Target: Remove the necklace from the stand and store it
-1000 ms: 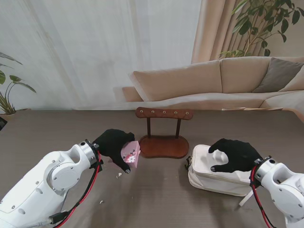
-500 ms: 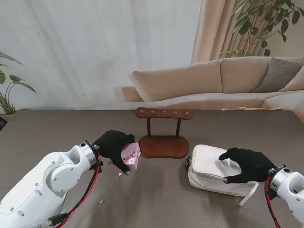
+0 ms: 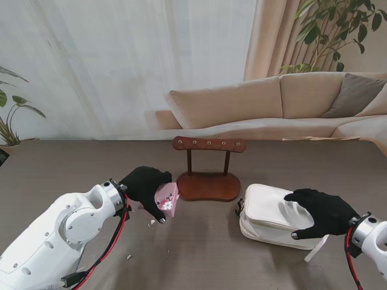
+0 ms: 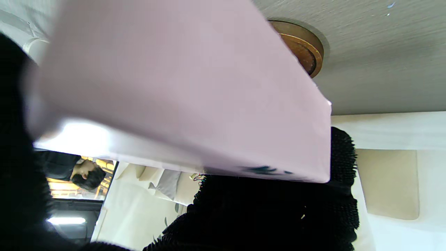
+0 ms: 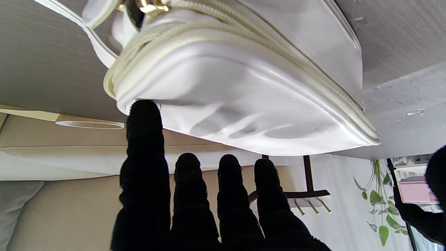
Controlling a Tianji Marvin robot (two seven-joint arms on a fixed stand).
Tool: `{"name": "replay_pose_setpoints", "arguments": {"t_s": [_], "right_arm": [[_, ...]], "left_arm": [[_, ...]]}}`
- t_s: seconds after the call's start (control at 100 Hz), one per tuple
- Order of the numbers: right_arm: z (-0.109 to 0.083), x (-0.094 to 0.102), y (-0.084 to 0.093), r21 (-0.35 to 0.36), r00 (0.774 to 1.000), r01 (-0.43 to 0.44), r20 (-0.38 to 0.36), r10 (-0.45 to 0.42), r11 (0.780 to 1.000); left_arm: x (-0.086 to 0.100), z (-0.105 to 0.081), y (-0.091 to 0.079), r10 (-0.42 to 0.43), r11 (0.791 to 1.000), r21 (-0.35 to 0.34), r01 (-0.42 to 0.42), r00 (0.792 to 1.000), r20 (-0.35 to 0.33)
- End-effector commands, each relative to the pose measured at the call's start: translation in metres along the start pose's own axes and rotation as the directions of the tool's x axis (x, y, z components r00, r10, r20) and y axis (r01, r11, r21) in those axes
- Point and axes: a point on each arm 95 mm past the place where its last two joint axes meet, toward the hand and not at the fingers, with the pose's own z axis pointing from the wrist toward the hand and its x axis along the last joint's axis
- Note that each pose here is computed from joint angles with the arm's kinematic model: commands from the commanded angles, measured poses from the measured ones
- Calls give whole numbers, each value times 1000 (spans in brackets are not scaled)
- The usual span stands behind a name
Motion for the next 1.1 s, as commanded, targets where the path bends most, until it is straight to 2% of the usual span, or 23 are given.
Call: {"name": "replay_pose_setpoints", "arguments": {"t_s": [0.0,0.52,0.9,1.09], "right_arm": [[-3,3,-2,30,1000,19,-16,-19,999],[4,4,-7,49,985,169,-36,-168,984],[27,0,-20,65,957,289,-57,-286,955],[39,-1,-29,84,949,311,-87,-304,947]], "left_arm": [[3,1,-1,4,1000,-13,-4,1000,-4],[4,2,0,5,1000,-25,-5,1000,-4],[4,2,1,0,1000,-28,0,1000,-3],[5,0,2,-4,1000,-29,4,1000,2]]}}
